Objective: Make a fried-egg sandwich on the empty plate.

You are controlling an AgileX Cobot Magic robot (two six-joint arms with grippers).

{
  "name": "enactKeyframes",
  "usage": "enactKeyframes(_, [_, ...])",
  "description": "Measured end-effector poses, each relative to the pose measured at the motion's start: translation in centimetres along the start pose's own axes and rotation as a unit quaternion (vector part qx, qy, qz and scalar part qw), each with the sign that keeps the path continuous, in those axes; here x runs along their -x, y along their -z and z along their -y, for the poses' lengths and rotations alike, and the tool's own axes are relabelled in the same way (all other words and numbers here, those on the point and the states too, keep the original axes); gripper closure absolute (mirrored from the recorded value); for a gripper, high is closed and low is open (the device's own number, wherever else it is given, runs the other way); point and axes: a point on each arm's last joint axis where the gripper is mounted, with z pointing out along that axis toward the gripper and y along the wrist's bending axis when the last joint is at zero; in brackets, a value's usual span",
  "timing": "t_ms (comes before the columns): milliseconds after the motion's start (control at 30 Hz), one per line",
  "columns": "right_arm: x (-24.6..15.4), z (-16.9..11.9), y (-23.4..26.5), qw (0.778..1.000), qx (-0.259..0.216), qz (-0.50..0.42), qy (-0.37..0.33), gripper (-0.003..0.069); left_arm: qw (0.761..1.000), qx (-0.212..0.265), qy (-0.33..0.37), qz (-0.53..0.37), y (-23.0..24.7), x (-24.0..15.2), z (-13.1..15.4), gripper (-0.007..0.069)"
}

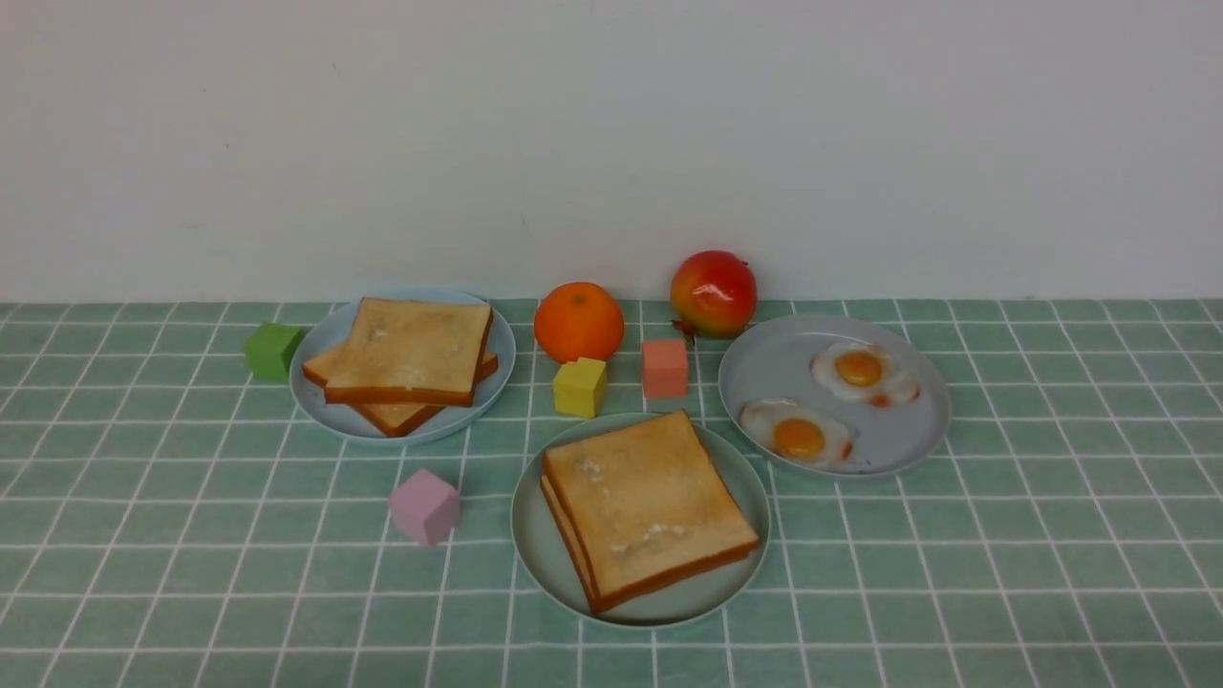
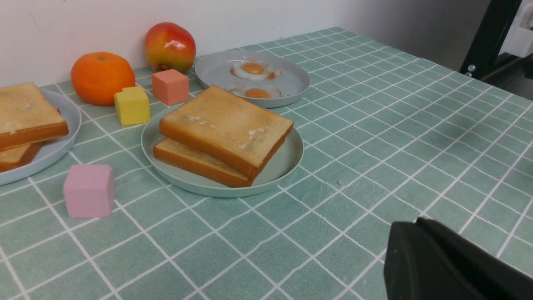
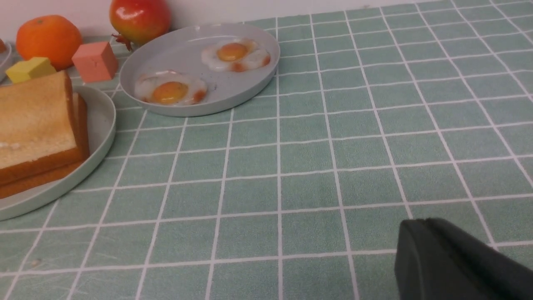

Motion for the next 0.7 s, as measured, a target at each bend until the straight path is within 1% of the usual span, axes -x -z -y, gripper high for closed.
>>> enactKeyframes(400, [0.0, 0.0, 0.0, 1.0, 0.0, 0.0, 0.0, 0.0663, 1.0, 0.0, -0.001, 0.0, 0.0, 0.0, 0.0, 0.0622])
enactKeyframes(533, [0.0, 0.0, 0.0, 1.0, 0.0, 0.0, 0.001, 0.0659, 1.0, 0.007, -0.03, 0.001, 0.0, 0.02, -0.13, 0.0621])
enactKeyframes(600, [0.0, 0.0, 0.0, 1.0, 0.0, 0.0, 0.001, 0.0658, 0.998, 0.017, -0.061, 0.002, -0.04, -0.07, -0.3, 0.0621])
enactKeyframes(667, [0.0, 0.0, 0.0, 1.0, 0.0, 0.0, 0.001, 0.0658, 0.998, 0.028, -0.056, 0.005, -0.05, -0.1, -0.44, 0.0624])
enactKeyframes(700, [0.0, 0.0, 0.0, 1.0, 0.0, 0.0, 0.001, 0.0658, 0.998, 0.059, -0.026, 0.016, -0.03, 0.03, -0.76, 0.0638])
